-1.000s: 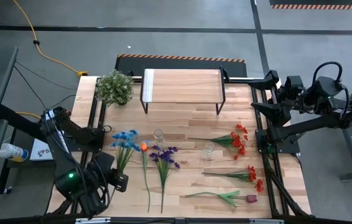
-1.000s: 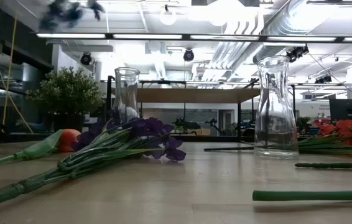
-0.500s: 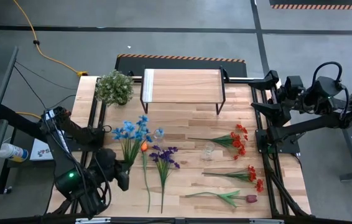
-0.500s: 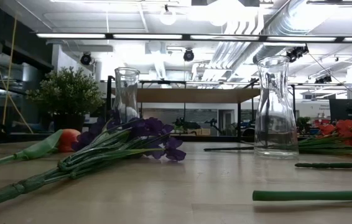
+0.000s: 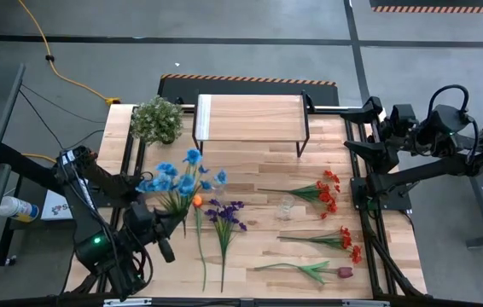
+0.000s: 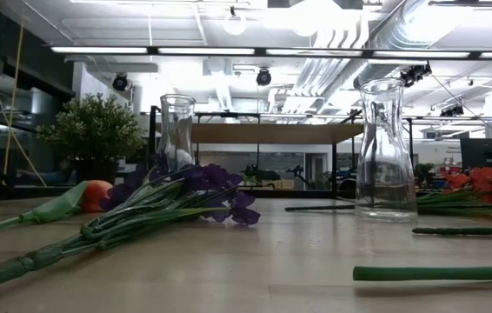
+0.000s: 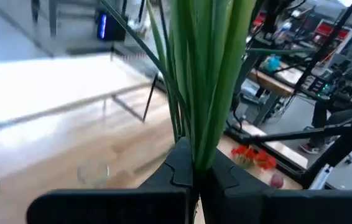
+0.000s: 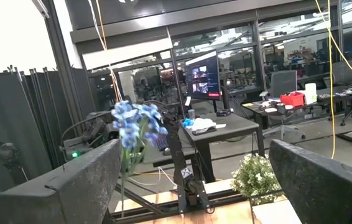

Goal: Pick and place flowers into a vace then onto a shelf
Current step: Put the blue flowers into the left transparent vase

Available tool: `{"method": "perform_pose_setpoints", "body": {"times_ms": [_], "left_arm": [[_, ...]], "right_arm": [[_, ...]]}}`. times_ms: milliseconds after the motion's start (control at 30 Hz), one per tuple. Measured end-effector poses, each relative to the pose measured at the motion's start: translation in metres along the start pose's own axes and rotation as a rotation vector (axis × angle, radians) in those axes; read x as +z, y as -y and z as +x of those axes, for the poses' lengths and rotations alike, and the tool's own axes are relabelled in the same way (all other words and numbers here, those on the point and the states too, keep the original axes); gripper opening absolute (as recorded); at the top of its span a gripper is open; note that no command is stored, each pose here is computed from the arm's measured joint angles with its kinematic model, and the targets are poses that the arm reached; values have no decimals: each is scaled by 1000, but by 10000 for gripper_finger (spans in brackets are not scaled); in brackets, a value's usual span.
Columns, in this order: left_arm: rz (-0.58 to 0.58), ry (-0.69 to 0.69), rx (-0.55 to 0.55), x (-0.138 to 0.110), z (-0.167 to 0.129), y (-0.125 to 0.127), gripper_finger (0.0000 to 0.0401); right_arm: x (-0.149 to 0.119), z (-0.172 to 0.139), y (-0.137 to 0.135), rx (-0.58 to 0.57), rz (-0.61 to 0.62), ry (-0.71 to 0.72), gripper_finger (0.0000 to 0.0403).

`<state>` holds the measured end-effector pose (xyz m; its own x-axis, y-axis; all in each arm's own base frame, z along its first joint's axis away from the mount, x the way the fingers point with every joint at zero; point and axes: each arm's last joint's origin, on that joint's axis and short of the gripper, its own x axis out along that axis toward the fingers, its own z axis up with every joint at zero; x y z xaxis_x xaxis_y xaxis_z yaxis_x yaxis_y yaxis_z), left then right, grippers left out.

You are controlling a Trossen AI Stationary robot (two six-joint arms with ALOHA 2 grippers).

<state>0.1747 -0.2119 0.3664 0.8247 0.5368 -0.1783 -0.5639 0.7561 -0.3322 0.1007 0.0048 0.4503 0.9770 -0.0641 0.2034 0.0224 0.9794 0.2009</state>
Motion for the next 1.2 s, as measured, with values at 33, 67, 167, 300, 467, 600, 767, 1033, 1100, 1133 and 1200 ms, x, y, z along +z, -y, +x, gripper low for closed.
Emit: {"method": "perform_pose_setpoints", "body": {"times_ms": [33, 67, 167, 300, 467, 600, 767, 1033, 1100, 1133, 1200], "left_arm": [[8, 14, 9, -1, 3, -1, 38], [18, 26, 19, -3, 7, -2, 38], [27, 56, 43, -8, 16, -9, 38], [18, 80, 75, -15, 25, -21, 38], [8, 107, 87, -20, 30, -39, 38], [-16, 151, 70, -24, 31, -58, 38], [-25, 174, 86, -27, 36, -82, 38], [-48, 197, 92, -20, 36, -112, 38], [-54, 199, 88, -20, 35, -116, 38], [-56, 199, 88, -19, 35, -117, 38], [-64, 201, 86, -17, 34, -118, 38]], "right_arm": [[0, 0, 0, 0, 0, 0, 394], [0, 0, 0, 1, 0, 0, 394], [0, 0, 0, 9, 0, -2, 394], [0, 0, 0, 11, 0, -3, 394], [0, 0, 0, 10, 0, -4, 394], [0, 0, 0, 11, -25, -5, 394], [0, 0, 0, -4, -51, -2, 394], [0, 0, 1, -35, -54, 3, 394], [0, 0, 1, -34, -63, 3, 394], [0, 0, 1, -34, -69, 3, 394], [0, 0, 1, -35, -71, 3, 394]]}}
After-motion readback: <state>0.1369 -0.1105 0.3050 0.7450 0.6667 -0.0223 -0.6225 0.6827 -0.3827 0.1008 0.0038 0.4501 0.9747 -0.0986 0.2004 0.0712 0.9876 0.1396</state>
